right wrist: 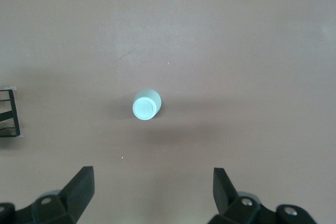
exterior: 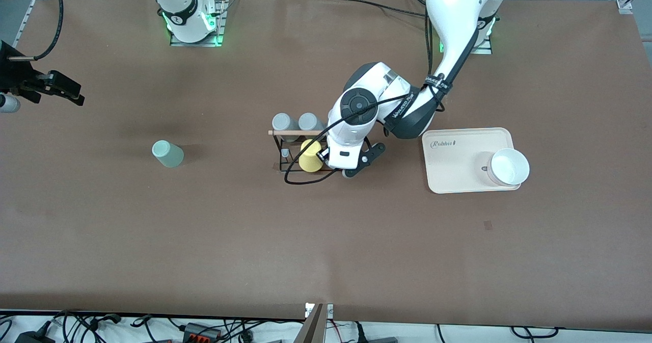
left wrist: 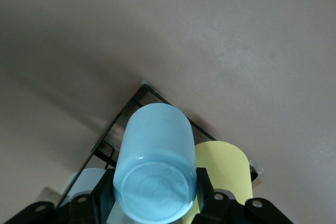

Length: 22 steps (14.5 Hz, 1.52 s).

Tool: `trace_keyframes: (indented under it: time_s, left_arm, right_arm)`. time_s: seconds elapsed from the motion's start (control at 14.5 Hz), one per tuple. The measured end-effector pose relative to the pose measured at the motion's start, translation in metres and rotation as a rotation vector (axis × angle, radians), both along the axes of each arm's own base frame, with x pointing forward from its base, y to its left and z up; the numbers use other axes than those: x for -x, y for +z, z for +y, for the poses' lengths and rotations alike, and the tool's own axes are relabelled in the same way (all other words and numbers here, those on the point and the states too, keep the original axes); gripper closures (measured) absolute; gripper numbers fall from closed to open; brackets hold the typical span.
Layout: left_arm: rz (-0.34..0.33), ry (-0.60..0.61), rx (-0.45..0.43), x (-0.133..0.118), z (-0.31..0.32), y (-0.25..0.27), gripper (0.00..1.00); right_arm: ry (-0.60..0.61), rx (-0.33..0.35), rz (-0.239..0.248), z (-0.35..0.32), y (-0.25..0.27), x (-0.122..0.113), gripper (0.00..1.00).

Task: Hang scattered cups on rack with three cups
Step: 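Hang the light blue cup on the rack peg and open the left gripper, then withdraw the left gripper while the right gripper reaches the pale green cup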

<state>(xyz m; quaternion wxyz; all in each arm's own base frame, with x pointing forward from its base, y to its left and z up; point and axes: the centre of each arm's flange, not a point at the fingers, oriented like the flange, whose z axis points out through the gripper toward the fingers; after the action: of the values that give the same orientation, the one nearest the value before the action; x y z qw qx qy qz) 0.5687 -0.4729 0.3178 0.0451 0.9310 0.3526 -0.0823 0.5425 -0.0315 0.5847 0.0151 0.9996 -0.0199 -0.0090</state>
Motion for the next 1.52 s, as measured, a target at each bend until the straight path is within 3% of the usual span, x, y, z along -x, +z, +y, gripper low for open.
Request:
trace_keyframes:
  time_s: [0.76, 0.9, 1.04, 1.31, 1.52]
  left_arm:
    - [0.005, -0.01, -0.009, 0.004, -0.003, -0.007, 0.35]
    - [0.004, -0.012, -0.01, 0.003, -0.001, -0.008, 0.22]
    - [-0.004, -0.013, -0.007, -0.002, 0.004, -0.003, 0.04]
    - [-0.052, 0.047, -0.039, -0.038, 0.059, 0.043, 0.0]
    - [-0.089, 0.091, -0.153, -0.07, 0.151, 0.104, 0.0]
  right_arm:
    - [0.001, -0.005, -0.021, 0.001, -0.018, -0.003, 0.0]
    - [0.001, -0.005, -0.021, 0.001, -0.018, -0.003, 0.0]
    - [0.002, -0.005, -0.022, 0.001, -0.018, -0.003, 0.0]
    - [0.003, -0.005, -0.023, 0.002, -0.018, -0.004, 0.0]
    - [0.024, -0.007, -0.017, 0.013, -0.023, -0.005, 0.0]
